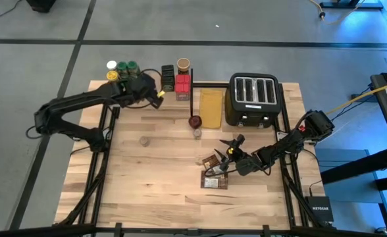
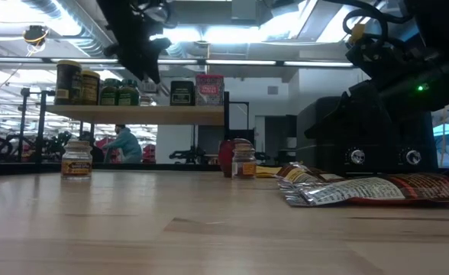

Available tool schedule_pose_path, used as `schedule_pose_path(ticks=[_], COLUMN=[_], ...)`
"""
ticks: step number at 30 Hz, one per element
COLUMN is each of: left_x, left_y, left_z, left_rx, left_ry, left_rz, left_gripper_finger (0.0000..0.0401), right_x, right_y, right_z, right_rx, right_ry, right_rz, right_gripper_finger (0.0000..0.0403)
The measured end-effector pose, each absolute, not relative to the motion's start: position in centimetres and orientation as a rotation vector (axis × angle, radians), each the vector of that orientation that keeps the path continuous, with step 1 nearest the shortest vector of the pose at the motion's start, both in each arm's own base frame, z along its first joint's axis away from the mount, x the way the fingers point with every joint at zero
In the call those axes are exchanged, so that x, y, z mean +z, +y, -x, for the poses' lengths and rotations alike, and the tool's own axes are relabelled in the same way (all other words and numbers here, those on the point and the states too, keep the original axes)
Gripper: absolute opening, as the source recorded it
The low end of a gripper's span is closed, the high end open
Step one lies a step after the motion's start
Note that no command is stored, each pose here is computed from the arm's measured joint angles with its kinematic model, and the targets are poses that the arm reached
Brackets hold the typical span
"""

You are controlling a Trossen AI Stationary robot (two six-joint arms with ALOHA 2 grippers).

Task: Shelf spices
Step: Put the center brown seasoning bottle aligned with the other brown seasoning bottle on the shelf

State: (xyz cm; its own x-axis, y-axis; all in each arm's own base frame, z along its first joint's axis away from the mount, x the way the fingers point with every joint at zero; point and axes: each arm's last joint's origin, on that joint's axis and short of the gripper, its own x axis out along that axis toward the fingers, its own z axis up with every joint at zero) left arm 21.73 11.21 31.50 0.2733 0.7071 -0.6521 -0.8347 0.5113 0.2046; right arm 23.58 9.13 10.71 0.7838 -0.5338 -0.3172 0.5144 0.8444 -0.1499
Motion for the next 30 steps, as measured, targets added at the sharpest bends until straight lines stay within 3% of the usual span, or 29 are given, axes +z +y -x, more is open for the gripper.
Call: schedule_pose_path(ticks=[16,30], left_x=[29.0,29.1], left_y=[16.1,16.7], left_z=[-22.6,-22.9], left_rx=[1.035,1.018], left_ry=[0.855,0.847], left_rz=[0.198,0.146], left_gripper_finger=[0.0173,0.0208], right_x=[10.7,10.7], right_y=[9.1,9.1], right_z=[-23.6,-23.6], right_rx=[-0.566,-0.566], right_ry=[0.36,0.36], right_rz=[0.057,0.056], right_gripper_finger=[0.0237,0.0237])
